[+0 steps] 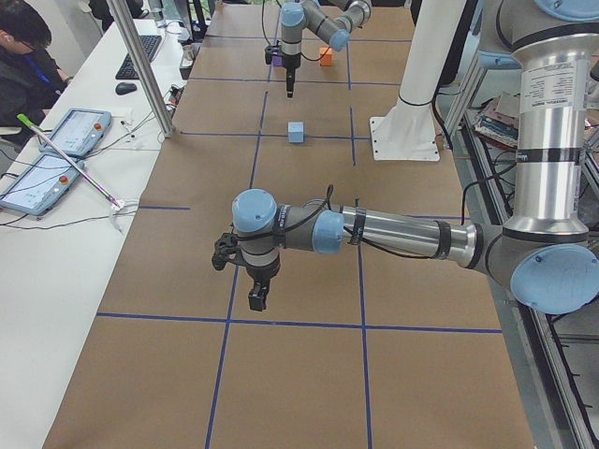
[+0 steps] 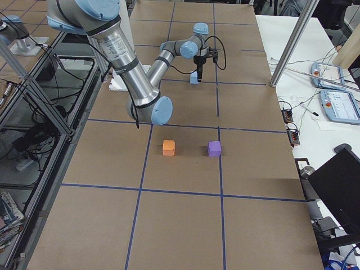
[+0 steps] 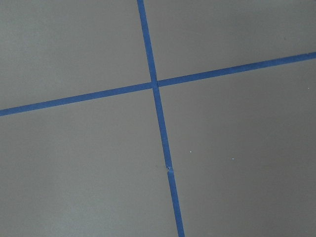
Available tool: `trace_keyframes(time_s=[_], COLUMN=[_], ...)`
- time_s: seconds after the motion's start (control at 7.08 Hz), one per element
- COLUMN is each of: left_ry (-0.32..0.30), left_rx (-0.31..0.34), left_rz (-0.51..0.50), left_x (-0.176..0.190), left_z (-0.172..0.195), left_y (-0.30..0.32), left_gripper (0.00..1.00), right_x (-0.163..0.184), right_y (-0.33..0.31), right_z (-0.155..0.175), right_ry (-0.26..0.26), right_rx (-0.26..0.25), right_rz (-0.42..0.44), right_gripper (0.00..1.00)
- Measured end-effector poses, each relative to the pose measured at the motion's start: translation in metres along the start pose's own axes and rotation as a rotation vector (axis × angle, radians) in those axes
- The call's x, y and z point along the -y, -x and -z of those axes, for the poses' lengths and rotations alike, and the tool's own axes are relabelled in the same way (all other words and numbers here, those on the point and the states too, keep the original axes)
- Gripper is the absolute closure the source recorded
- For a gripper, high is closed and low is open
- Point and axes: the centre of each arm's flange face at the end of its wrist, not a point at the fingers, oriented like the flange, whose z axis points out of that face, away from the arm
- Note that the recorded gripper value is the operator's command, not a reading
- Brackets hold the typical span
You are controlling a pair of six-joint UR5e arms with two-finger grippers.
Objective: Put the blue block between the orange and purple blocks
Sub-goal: 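Move the right gripper over the light blue cube and grasp it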
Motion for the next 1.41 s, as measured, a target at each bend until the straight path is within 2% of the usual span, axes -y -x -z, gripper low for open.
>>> trace_keyframes(time_s=[0.28,0.57,1.27,1.41], left_ry=[0.000,0.000,0.002,0.003], left_rx=[-0.001,-0.001,-0.001,-0.001], left_rz=[0.001,0.001,0.003,0.003], left_x=[-0.001,-0.001,-0.002,-0.002], left_z=[0.000,0.000,-0.001,-0.001], left_y=[0.000,0.000,0.001,0.001], left_gripper=[0.00,0.00,0.00,0.00], right_x=[-0.004,-0.014,-0.030,-0.029], right_y=[0.057,0.072,0.081,0.085], right_z=[-0.032,-0.047,-0.088,-0.093], right_ry=[-0.028,-0.031,0.003,0.006], right_rx=[0.027,0.023,-0.035,-0.045], right_rz=[-0.030,-0.024,0.002,0.004], right_gripper=[0.00,0.00,0.01,0.29])
